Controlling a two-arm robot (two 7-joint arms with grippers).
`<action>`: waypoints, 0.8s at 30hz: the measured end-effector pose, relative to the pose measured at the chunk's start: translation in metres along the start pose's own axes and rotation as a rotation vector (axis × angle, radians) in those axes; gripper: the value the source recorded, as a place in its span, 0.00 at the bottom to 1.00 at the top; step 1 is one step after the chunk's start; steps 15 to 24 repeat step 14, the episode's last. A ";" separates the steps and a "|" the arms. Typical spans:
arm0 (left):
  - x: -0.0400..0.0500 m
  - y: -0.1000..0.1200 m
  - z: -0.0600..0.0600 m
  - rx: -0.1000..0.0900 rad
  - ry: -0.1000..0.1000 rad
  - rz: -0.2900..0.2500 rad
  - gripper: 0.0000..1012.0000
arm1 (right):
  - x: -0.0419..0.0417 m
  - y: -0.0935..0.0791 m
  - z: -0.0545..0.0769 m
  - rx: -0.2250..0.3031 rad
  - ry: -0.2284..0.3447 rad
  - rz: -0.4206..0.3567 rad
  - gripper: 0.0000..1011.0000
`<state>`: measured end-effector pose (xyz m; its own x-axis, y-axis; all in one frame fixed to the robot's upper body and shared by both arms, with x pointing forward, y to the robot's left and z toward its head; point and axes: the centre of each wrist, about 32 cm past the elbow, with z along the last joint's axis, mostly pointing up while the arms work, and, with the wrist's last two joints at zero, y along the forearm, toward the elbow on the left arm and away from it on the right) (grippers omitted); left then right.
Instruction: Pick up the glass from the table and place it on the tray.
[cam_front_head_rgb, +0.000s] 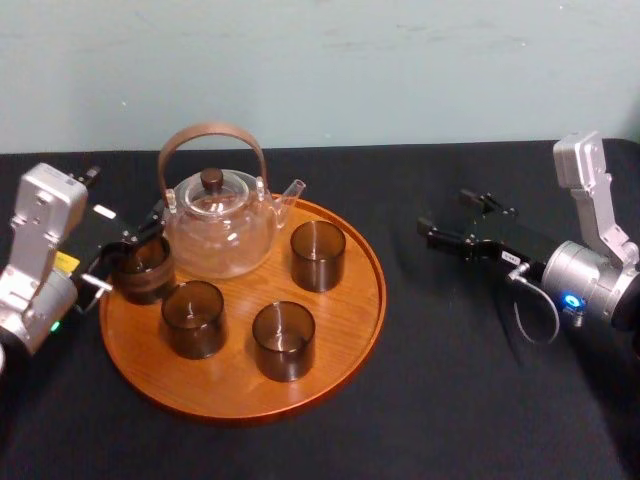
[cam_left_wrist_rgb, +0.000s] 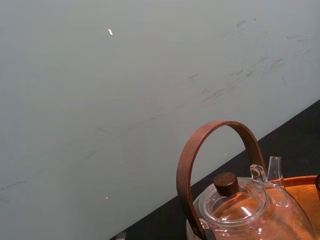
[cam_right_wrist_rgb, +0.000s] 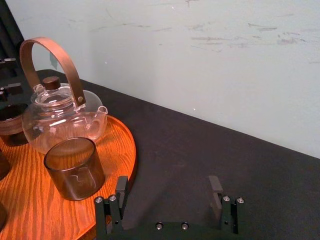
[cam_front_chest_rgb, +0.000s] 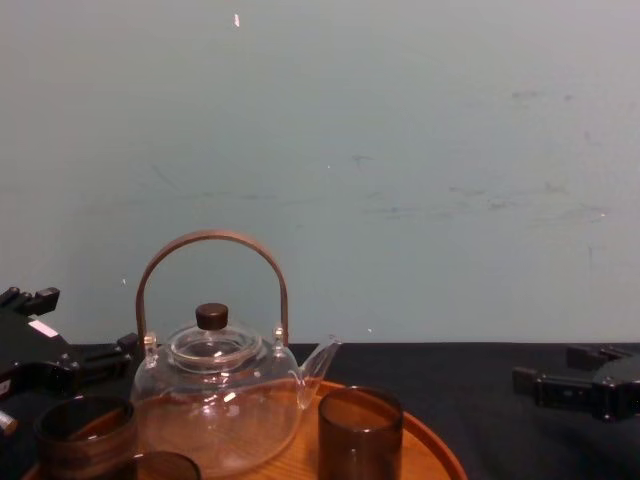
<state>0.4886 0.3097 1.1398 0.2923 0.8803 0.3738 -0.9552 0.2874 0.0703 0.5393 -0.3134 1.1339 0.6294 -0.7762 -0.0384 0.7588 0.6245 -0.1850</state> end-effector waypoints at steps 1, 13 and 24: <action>0.0000 0.000 0.000 0.000 0.000 0.000 0.99 | 0.0000 0.000 0.000 0.000 0.000 0.000 0.99; 0.0000 0.000 0.000 0.000 0.000 0.000 0.99 | 0.0002 0.000 0.000 0.001 -0.001 0.002 0.99; 0.0000 0.000 0.000 0.000 0.000 0.000 0.99 | 0.0002 0.000 0.000 0.001 -0.001 0.002 0.99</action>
